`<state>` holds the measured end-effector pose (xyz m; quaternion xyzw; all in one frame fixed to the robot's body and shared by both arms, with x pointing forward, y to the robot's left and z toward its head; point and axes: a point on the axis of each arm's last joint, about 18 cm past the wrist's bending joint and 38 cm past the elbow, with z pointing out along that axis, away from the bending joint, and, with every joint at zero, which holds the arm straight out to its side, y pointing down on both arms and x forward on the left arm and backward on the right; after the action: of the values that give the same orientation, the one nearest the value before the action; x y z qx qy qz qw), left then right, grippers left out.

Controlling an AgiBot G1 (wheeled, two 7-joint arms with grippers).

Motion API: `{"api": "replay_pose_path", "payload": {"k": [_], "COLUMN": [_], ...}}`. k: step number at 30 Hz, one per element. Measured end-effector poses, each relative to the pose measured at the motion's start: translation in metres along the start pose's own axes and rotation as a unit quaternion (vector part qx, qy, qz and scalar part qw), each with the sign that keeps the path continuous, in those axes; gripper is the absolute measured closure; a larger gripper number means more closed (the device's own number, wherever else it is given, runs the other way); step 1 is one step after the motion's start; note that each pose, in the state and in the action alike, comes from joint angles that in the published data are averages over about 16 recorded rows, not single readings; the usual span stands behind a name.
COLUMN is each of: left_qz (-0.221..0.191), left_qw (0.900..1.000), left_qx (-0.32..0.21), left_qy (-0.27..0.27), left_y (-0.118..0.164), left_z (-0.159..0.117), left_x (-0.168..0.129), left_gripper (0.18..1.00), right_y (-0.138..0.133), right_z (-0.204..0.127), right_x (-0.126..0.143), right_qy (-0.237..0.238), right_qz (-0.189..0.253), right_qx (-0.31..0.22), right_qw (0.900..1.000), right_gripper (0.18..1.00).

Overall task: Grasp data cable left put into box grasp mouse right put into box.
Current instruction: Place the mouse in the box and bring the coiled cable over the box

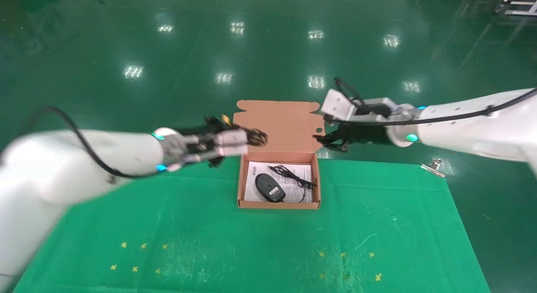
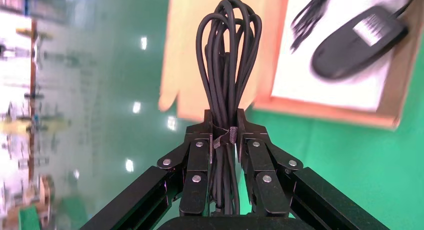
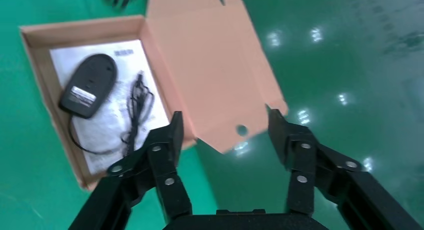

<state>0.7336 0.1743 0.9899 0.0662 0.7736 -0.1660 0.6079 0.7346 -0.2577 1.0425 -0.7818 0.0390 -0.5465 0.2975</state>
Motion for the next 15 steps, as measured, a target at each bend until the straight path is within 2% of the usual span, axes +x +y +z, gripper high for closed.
{"api": "replay_pose_path", "payload": {"k": [7,15], "left_qz": [0.027,0.046], "left_qw": [0.9989,0.9965], "left_qx": [0.038,0.066], "left_qy": [0.010,0.022], "left_y": [-0.033,-0.054], "left_z": [0.035,0.053], "left_x": [0.038,0.067], "left_gripper": [0.920,0.920], "right_y": [0.003,-0.001], "right_z": [-0.036,-0.072], "right_x": [0.015,0.016], "right_qy": [0.021,0.039], "right_qz": [-0.003,-0.003], "right_qx": [-0.002,-0.003], "right_qw": [1.000,0.999], "right_gripper": [0.486,0.327]}}
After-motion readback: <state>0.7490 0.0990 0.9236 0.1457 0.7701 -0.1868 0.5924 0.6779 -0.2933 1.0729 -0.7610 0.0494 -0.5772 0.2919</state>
